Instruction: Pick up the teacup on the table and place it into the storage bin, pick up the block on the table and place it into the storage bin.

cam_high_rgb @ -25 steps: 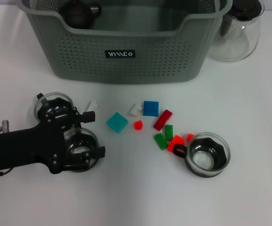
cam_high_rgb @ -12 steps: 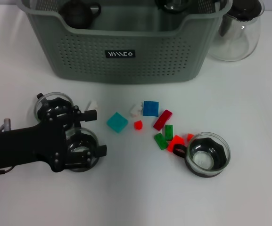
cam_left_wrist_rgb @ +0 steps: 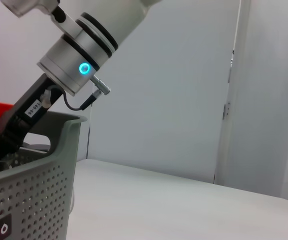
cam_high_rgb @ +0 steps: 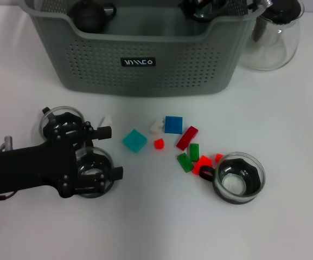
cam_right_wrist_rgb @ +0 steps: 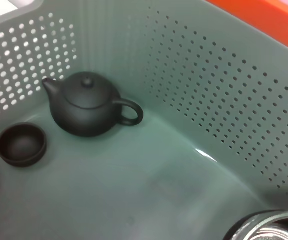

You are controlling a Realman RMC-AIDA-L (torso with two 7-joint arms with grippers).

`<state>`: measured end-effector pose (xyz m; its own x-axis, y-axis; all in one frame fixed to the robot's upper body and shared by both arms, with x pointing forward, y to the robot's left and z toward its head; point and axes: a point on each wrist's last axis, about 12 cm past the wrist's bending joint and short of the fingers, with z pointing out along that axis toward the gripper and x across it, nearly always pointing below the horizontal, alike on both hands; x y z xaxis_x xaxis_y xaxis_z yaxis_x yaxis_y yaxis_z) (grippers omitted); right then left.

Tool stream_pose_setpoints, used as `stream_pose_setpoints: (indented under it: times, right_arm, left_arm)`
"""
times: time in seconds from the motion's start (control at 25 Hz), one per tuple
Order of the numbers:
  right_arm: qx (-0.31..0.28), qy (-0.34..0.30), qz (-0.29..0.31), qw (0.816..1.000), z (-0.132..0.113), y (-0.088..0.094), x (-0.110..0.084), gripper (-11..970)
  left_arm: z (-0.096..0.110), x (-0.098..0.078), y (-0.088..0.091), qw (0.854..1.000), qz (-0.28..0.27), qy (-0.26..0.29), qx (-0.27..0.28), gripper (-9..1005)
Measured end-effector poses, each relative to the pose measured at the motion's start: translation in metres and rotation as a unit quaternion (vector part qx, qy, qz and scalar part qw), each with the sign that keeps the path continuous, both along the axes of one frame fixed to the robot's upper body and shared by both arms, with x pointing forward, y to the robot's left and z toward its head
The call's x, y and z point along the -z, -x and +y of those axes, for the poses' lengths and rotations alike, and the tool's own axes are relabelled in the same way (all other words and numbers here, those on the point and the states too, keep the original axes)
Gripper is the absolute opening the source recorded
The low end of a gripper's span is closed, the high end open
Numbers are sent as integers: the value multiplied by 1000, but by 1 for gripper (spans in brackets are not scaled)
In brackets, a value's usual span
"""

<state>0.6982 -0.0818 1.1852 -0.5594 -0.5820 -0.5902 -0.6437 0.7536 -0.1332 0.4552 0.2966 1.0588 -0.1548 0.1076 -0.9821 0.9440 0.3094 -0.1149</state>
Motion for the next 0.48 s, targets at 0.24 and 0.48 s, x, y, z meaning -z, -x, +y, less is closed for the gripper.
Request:
stream_pose_setpoints:
  times: [0.24,0.48]
  right_arm:
    - [-2,3,4,1000,-1,1,3,57]
    - [-1,0,1,1000,-1,1,3,138]
  left_arm:
    - [0,0,0,1000,0,0,0,825]
    - [0,0,0,1000,0,0,0,825]
